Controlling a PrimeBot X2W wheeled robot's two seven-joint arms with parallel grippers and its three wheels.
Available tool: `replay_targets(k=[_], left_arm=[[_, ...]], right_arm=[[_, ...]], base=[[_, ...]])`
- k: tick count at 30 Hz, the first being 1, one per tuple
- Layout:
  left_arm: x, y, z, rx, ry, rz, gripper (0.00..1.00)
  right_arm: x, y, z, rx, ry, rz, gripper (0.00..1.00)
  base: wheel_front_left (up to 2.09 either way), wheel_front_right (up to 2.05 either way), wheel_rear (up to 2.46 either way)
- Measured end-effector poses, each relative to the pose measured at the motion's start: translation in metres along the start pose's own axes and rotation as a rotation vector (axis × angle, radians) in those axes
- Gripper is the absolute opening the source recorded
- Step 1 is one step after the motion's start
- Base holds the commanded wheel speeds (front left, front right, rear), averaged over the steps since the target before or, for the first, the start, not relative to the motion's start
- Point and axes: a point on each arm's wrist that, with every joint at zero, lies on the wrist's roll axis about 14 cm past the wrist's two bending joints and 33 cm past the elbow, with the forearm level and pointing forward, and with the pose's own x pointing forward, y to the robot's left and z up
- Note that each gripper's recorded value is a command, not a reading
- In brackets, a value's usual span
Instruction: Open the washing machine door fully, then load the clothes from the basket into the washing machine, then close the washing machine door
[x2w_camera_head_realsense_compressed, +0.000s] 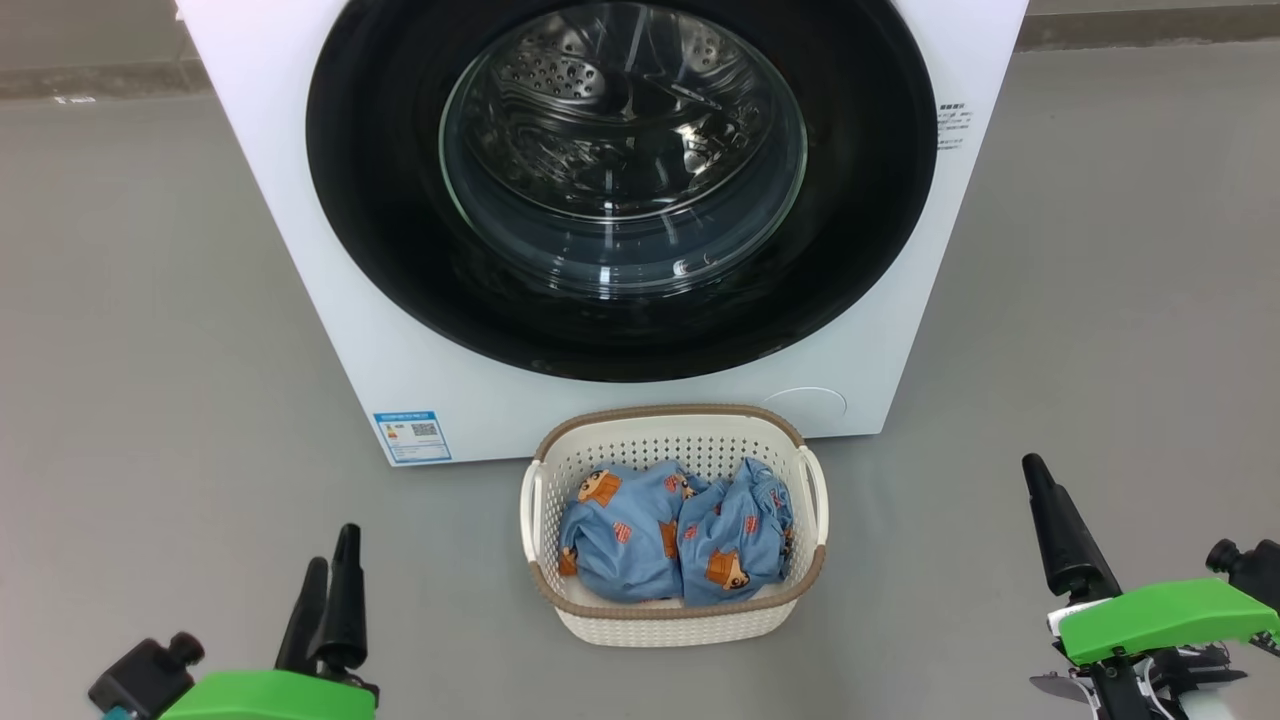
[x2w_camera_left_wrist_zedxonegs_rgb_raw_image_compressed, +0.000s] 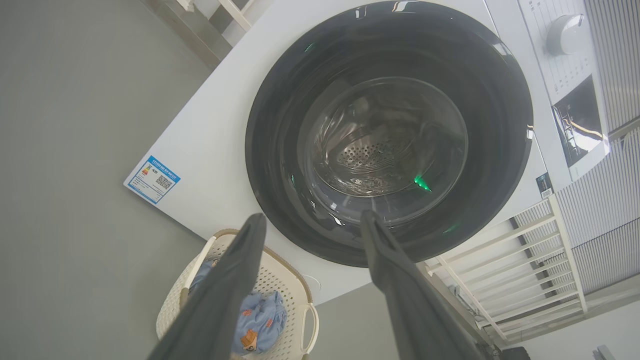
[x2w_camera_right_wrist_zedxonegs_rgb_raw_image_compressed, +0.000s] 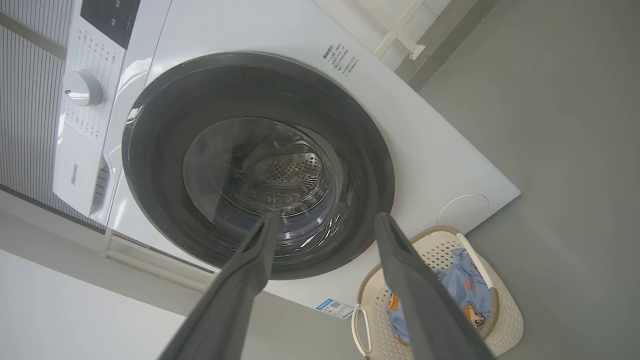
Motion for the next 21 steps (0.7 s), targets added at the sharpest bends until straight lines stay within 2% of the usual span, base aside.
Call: replay_targets(k=[6, 15, 21], left_arm=[[0.001, -0.002, -0.002, 0.112, 0.009, -0.008, 1.00], [0.005, -0.003, -0.004, 0.261, 0.009, 0.000, 1.00], [0.005, -0.002, -0.008, 0.310, 0.020, -0.004, 1.00]], right_arm=[[0.002, 0.004, 0.004, -0.094, -0.006, 0.020, 1.00], [0.000, -0.007, 0.003, -0.308, 0.006, 0.001, 1.00], [0.002, -0.004, 0.004, -0.377, -0.002, 0.014, 1.00]], base=[[0.00, 0.00, 0.00], [0.00, 0.00, 0.00], [0.00, 0.00, 0.00]])
